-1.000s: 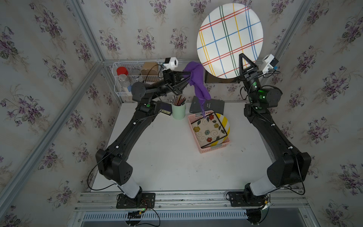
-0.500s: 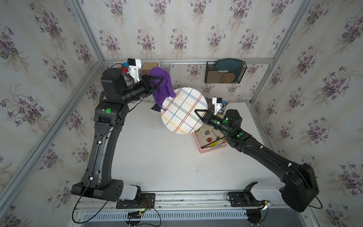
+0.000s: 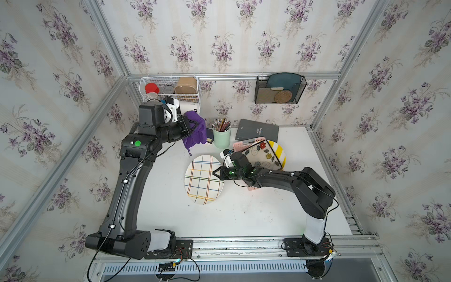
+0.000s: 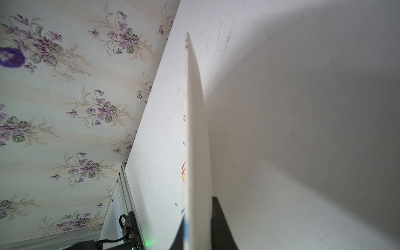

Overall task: Wipe the wet plate dry
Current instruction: Place the plate at the center of the board.

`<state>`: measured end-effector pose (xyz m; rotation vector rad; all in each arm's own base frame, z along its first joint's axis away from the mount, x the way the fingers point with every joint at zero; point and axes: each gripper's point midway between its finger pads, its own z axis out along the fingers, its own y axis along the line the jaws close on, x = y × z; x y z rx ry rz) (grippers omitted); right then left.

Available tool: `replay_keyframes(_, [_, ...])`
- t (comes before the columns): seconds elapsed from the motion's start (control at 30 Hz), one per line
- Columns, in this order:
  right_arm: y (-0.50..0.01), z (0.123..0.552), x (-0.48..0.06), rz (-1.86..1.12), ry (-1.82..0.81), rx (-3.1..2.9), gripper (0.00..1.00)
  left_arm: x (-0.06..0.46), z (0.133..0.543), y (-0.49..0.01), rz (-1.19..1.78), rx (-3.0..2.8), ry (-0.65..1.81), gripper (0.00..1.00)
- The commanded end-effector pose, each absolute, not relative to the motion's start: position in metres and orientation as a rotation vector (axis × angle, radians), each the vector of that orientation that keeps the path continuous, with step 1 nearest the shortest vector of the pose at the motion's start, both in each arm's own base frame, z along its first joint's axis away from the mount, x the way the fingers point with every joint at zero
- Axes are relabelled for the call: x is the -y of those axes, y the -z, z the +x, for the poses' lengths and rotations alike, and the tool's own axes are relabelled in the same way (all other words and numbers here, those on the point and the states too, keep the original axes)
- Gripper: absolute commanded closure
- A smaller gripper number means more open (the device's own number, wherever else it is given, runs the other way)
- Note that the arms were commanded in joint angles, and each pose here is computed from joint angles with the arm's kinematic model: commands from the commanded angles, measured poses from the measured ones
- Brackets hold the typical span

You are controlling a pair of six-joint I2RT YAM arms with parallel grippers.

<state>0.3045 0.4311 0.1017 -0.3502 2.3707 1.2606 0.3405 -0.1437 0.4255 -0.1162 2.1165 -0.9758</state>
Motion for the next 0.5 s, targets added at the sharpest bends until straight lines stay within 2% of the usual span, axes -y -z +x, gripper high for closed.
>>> replay_keyframes(0.0, [-0.066,0.309,-0.419,-0.314,-1.141,-2.429,0.92,0.143,0.338,-0.428,-0.108,-2.096,0.972,1.00])
replay_keyframes(0.13, [-0.023,0.309,-0.401,-0.245,-0.990,-2.545,0.80,0.142,0.337,-0.419,-0.128,-2.113,0.976,1.00])
replay_keyframes(0.2, [-0.022,0.312,-0.395,-0.239,-0.926,-2.552,0.69,0.143,0.337,-0.415,-0.137,-2.123,0.988,1.00])
replay_keyframes(0.27, [-0.032,0.318,-0.394,-0.256,-0.894,-2.529,0.59,0.145,0.337,-0.411,-0.145,-2.129,1.004,1.00])
replay_keyframes(0.47, [-0.100,0.328,-0.395,-0.315,-0.878,-2.407,0.16,0.145,0.339,-0.399,-0.169,-2.151,1.009,1.00])
